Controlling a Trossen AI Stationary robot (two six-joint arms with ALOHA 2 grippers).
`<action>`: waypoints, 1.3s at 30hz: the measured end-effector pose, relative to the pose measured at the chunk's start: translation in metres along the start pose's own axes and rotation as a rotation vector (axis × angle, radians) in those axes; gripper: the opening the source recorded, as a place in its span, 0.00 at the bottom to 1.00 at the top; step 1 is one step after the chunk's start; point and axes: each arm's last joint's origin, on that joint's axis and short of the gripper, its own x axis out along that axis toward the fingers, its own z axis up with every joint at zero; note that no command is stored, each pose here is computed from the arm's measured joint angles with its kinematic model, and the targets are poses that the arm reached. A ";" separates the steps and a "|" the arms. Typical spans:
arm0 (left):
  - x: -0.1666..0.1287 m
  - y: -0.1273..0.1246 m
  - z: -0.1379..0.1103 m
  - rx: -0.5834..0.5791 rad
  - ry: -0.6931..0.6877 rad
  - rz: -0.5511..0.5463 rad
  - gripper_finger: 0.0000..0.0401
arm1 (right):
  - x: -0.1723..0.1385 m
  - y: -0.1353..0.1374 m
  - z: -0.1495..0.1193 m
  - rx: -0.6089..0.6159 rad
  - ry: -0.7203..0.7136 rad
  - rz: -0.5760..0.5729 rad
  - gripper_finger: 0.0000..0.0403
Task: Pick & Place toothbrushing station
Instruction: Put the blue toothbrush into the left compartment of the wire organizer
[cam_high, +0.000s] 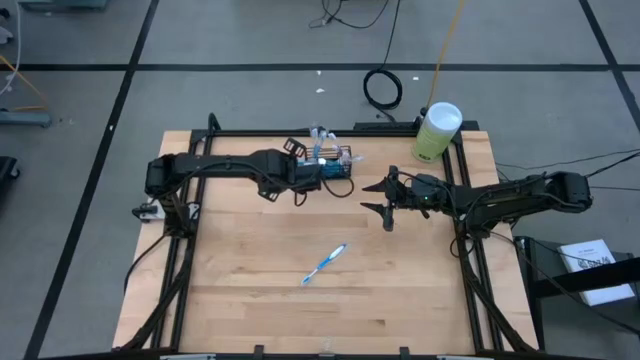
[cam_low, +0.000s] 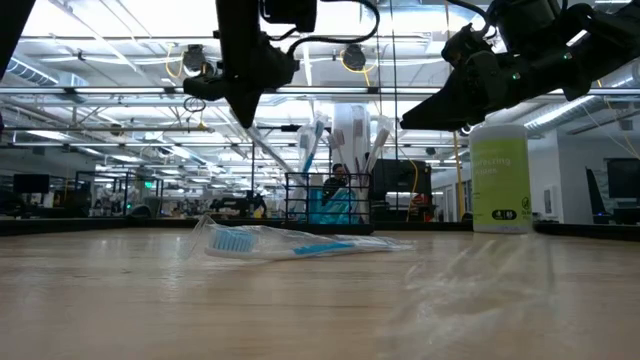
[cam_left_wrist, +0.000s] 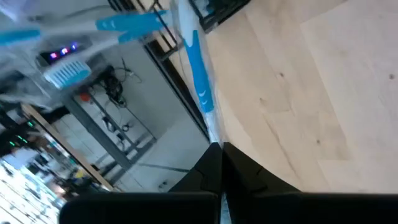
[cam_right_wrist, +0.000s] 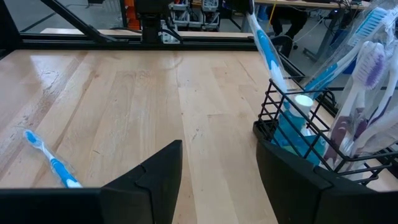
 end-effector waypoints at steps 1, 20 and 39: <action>0.001 0.000 0.000 -0.017 0.002 -0.002 0.01 | 0.000 0.000 0.000 0.000 0.000 0.000 0.49; 0.002 0.001 0.000 -0.340 0.003 0.016 0.42 | 0.000 0.000 0.000 -0.008 -0.001 0.000 0.49; -0.016 0.030 0.003 -0.396 -0.050 0.241 0.52 | 0.000 0.000 0.001 -0.007 -0.010 -0.001 0.49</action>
